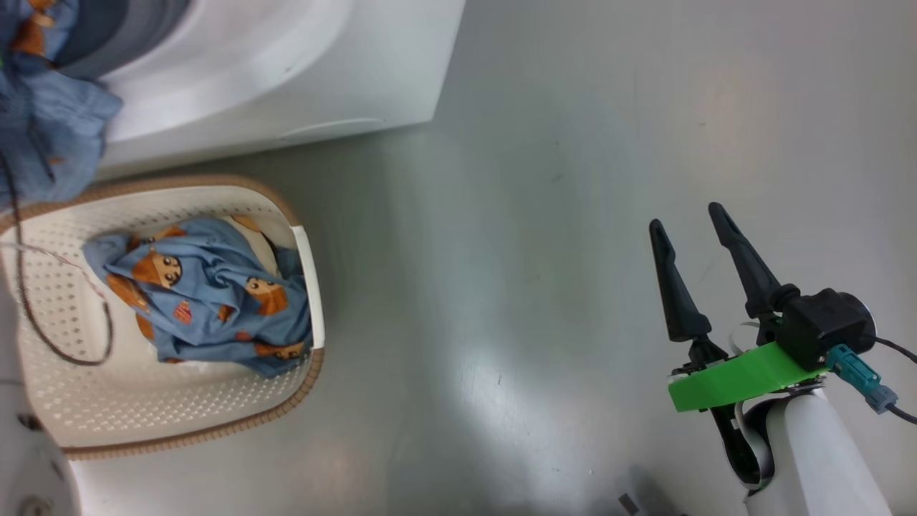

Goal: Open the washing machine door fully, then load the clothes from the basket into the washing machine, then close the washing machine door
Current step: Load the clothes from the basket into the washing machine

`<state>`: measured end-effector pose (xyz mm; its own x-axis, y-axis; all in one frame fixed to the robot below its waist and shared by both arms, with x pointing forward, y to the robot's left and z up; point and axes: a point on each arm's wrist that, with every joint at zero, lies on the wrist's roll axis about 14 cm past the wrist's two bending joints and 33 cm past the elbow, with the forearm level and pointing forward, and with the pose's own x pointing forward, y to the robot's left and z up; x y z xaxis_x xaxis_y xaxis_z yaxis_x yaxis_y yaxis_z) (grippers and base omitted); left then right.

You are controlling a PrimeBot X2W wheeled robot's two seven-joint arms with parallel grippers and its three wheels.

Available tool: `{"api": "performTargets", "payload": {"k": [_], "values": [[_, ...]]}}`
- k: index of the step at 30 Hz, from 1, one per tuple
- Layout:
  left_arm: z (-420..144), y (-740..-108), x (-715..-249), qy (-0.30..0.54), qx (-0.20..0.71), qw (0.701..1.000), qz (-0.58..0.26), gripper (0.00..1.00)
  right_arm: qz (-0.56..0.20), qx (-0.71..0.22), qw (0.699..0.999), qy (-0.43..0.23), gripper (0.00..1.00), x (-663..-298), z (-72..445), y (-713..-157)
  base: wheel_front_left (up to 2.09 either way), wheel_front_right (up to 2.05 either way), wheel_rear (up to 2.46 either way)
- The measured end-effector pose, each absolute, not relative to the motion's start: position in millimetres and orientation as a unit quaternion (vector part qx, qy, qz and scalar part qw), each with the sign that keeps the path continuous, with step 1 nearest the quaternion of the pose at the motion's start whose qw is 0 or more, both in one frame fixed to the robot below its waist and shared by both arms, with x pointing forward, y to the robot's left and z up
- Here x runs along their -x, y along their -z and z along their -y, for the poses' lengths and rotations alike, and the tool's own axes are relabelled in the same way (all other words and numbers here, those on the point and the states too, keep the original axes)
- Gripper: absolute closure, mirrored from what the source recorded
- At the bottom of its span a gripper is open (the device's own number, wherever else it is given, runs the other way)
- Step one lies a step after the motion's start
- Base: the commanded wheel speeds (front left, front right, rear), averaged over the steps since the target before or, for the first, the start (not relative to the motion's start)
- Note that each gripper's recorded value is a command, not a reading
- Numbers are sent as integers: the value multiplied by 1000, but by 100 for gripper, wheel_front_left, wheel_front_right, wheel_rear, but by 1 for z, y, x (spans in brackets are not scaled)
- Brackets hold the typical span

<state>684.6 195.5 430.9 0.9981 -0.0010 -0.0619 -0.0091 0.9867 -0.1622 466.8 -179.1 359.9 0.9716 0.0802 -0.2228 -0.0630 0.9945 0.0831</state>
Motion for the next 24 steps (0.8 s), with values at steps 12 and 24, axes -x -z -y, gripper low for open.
{"api": "performTargets", "payload": {"k": [12, 24], "values": [[-189, -408, -734, 21, 79, 994, -76, 100, -142, -43, 988, -43, 0, -476, 173, -323, 0, 0, 0], [-205, -435, -764, 36, 62, 997, 34, 100, -170, -48, 983, -43, 0, -478, 172, -290, 0, 0, 0]]}}
